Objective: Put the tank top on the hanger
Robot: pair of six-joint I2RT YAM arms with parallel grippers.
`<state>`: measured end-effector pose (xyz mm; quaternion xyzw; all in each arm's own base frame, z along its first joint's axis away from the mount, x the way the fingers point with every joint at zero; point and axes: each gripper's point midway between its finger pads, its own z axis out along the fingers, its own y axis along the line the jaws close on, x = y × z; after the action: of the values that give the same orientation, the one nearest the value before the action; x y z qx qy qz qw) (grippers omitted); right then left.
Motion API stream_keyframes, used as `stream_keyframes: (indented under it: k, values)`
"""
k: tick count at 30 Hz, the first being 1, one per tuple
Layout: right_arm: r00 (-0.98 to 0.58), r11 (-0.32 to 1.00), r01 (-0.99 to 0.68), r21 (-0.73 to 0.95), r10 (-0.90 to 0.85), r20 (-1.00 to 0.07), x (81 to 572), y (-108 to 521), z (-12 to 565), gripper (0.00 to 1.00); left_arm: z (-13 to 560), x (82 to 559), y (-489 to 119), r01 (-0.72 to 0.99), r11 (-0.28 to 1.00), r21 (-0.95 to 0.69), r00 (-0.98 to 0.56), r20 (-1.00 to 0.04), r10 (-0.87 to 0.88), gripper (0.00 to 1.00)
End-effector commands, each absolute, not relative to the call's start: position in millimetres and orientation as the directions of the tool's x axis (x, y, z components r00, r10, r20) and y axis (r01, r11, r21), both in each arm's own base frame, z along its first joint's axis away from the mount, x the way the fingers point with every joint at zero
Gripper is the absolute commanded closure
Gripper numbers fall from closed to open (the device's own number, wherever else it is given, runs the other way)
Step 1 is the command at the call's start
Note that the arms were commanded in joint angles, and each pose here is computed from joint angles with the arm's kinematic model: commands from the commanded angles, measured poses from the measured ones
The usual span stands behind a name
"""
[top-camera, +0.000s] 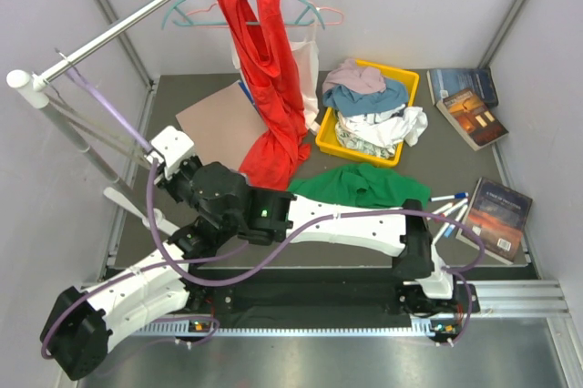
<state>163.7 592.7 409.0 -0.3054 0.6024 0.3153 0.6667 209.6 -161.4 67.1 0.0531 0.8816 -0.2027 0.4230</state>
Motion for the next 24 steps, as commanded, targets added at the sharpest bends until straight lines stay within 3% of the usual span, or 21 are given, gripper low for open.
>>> stream_keyframes:
  k: [1, 17, 24]
  values:
    - [0.143, 0.677, -0.734, 0.053, 0.231, -0.962, 182, 546, 489, 1.00, 68, 212, -162, 0.258, 0.913, -0.318, -0.629, -0.772, -0.091, 0.01]
    - [0.198, 0.706, -0.703, 0.082, 0.305, -0.931, 192, 481, 519, 1.00, 69, 214, -160, 0.248, 0.915, -0.317, -0.622, -0.776, -0.100, 0.01]
    - [0.156, 0.738, -0.674, 0.033, 0.186, -0.970, 193, 452, 468, 1.00, 73, 212, -159, 0.255, 0.910, -0.325, -0.607, -0.787, -0.111, 0.01]
